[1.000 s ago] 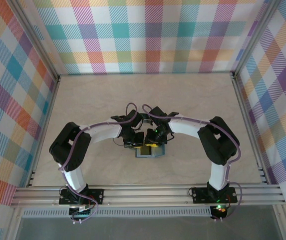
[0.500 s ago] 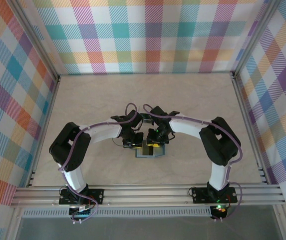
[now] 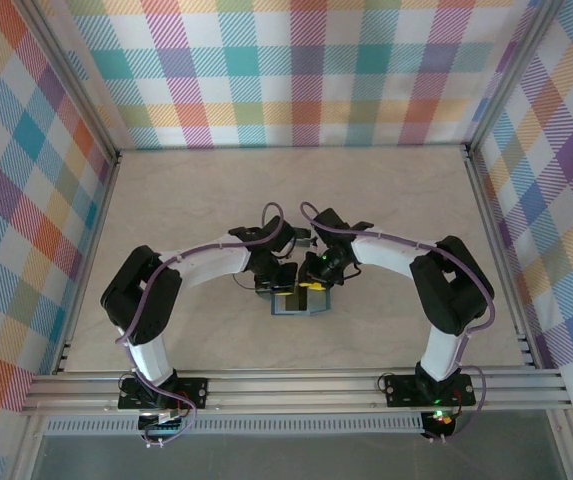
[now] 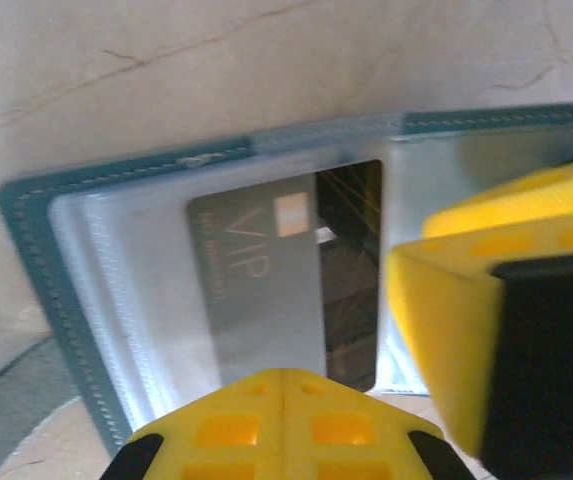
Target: Take the credit cards out of the card holder
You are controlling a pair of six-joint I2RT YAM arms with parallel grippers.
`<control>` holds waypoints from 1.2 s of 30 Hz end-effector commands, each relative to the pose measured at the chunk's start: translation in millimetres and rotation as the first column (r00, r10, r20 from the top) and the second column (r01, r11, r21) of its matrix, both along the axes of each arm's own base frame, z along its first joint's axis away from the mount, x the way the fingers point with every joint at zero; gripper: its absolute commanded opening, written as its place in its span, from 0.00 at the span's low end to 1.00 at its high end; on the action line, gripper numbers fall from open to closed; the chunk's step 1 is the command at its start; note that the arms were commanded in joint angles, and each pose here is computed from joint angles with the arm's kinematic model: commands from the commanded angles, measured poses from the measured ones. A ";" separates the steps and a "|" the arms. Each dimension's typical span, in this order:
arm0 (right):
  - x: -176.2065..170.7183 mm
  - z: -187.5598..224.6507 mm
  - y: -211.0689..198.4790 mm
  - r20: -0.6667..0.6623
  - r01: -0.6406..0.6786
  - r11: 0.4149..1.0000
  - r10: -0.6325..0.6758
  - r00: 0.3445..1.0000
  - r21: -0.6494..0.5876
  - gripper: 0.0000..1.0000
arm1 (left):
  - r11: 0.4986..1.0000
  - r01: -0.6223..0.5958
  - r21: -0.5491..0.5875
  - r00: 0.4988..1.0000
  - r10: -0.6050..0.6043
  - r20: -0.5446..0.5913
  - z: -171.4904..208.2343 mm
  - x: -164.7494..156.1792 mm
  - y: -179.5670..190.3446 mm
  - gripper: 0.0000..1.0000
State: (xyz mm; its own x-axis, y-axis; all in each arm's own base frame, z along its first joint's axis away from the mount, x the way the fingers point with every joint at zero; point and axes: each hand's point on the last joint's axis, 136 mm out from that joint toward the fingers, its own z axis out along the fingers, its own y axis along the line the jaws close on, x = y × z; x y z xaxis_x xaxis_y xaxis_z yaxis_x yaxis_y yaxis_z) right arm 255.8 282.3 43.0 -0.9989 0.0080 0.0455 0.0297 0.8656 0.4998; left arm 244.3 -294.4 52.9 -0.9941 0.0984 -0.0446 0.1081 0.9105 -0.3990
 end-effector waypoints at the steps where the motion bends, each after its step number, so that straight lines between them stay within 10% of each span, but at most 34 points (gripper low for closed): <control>1: -3.9 -1.5 2.6 -0.017 -0.011 0.999 0.012 1.000 0.037 0.29 | 0.999 0.035 0.040 0.998 -0.033 -0.050 -10.5 -11.2 0.2 0.00; 17: -10.8 -22.9 0.0 -0.053 -0.013 0.995 0.019 0.998 0.099 0.27 | 0.981 0.044 0.188 0.996 -0.028 -0.085 -49.1 -20.0 27.5 0.00; 36: -9.1 -8.8 11.6 -0.025 0.002 0.885 0.011 1.000 0.466 0.20 | 0.978 0.055 0.200 0.994 -0.035 -0.100 -53.1 -23.6 26.4 0.00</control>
